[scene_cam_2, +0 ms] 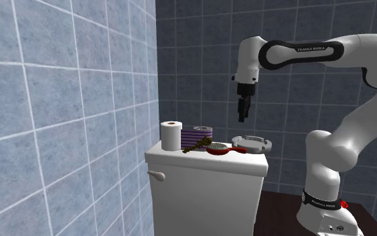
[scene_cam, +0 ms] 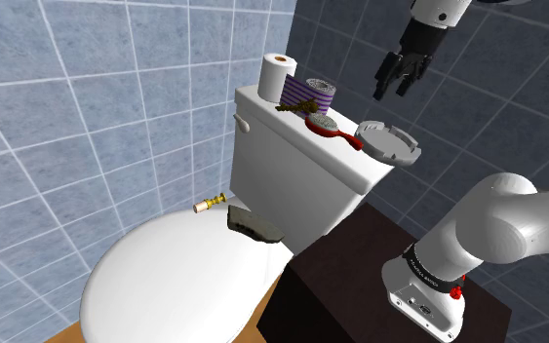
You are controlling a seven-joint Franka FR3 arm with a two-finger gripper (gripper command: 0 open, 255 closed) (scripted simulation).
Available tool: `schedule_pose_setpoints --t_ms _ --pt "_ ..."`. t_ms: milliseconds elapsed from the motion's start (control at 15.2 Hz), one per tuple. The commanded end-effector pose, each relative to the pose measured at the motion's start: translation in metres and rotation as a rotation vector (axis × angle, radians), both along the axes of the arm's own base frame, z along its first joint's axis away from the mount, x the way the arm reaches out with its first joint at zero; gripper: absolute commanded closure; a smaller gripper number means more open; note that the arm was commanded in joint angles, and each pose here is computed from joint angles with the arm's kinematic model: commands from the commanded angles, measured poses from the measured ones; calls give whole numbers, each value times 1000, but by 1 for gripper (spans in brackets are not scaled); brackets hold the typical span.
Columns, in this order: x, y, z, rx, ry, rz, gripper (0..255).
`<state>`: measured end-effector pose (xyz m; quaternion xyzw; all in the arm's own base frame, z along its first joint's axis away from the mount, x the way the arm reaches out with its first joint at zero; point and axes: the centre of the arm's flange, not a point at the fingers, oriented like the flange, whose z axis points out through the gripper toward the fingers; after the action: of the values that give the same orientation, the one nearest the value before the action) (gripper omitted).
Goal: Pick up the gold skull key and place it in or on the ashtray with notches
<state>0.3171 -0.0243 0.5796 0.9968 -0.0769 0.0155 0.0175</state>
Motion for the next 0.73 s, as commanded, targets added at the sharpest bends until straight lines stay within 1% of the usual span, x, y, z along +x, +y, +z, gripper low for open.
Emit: schedule_pose_setpoints --t_ms 0,660 --pt "0 0 0 0 0 0 0" --pt "108 71 -36 21 29 -69 0"
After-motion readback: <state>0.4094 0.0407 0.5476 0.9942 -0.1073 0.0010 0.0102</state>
